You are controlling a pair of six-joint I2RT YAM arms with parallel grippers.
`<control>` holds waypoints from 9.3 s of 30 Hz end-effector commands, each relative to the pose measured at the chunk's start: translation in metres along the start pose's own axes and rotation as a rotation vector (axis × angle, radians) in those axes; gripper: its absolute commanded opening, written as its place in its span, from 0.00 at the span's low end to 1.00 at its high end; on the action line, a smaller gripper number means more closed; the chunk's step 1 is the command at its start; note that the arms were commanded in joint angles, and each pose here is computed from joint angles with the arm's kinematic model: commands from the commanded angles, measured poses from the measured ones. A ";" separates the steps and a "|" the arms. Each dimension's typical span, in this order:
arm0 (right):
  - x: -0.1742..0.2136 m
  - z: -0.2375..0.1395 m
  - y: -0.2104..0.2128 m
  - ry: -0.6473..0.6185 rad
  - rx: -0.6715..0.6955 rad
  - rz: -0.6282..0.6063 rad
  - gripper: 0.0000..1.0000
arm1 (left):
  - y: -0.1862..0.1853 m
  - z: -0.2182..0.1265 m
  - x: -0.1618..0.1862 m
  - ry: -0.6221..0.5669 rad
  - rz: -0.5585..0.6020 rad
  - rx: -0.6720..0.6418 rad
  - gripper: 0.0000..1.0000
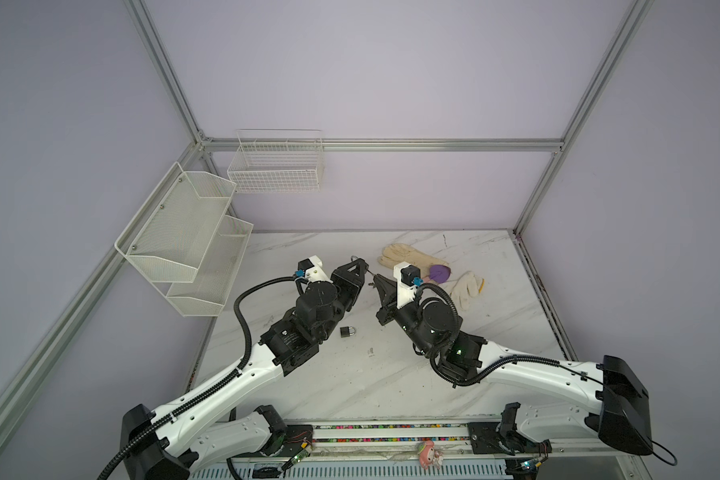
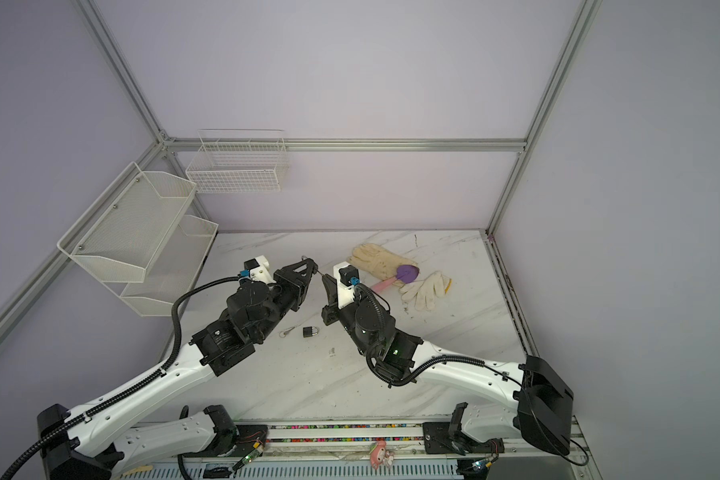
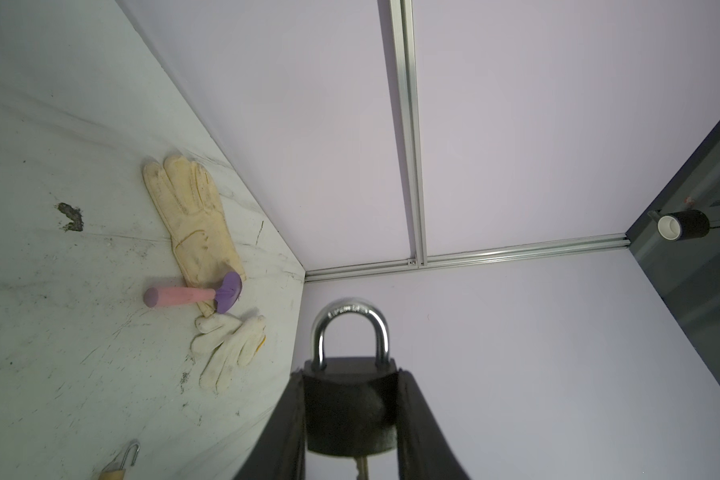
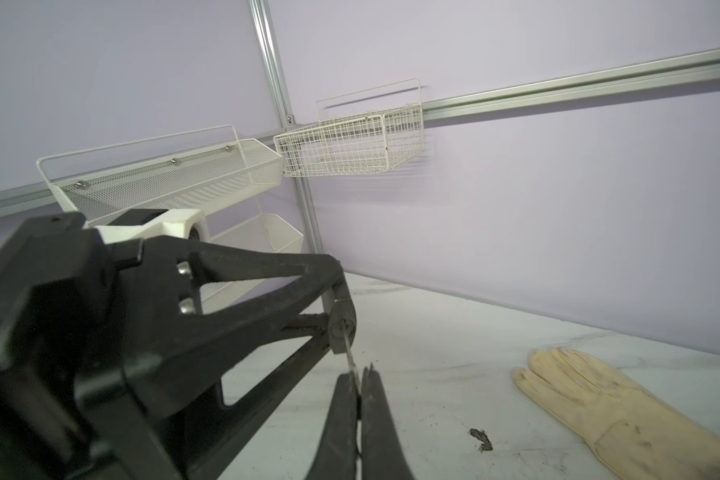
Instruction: Unlock with the key
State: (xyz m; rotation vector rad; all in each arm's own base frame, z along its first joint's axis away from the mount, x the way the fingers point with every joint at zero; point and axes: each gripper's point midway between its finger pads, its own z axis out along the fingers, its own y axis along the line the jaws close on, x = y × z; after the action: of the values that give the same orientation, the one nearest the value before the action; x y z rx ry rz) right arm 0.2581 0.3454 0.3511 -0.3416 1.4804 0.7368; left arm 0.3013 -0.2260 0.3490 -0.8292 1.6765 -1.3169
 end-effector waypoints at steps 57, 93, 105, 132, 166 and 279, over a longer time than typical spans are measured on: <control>-0.018 -0.043 -0.001 -0.124 0.022 0.140 0.00 | -0.031 -0.024 0.012 0.103 -0.136 0.213 0.00; -0.025 -0.028 0.012 -0.152 0.001 0.049 0.00 | -0.040 -0.019 0.022 0.157 -0.130 0.209 0.00; -0.039 -0.035 -0.007 -0.238 0.113 -0.018 0.00 | -0.040 -0.018 0.026 0.177 -0.134 0.202 0.00; -0.035 -0.018 0.009 -0.261 0.066 -0.027 0.00 | -0.058 -0.013 0.042 0.256 -0.133 0.240 0.00; -0.063 -0.018 0.028 -0.088 -0.097 0.723 0.00 | 0.002 0.000 0.057 0.261 -0.102 0.062 0.00; 0.022 0.013 -0.038 0.805 0.138 -0.005 0.91 | 0.037 -0.001 0.035 -0.147 1.437 0.366 0.00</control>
State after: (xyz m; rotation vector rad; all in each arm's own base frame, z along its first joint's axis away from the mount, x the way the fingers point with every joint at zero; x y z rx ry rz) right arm 0.3021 0.3289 0.3296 -0.4998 2.2186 0.4807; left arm 0.2931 -0.2491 0.2941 0.5010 1.3676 -0.4324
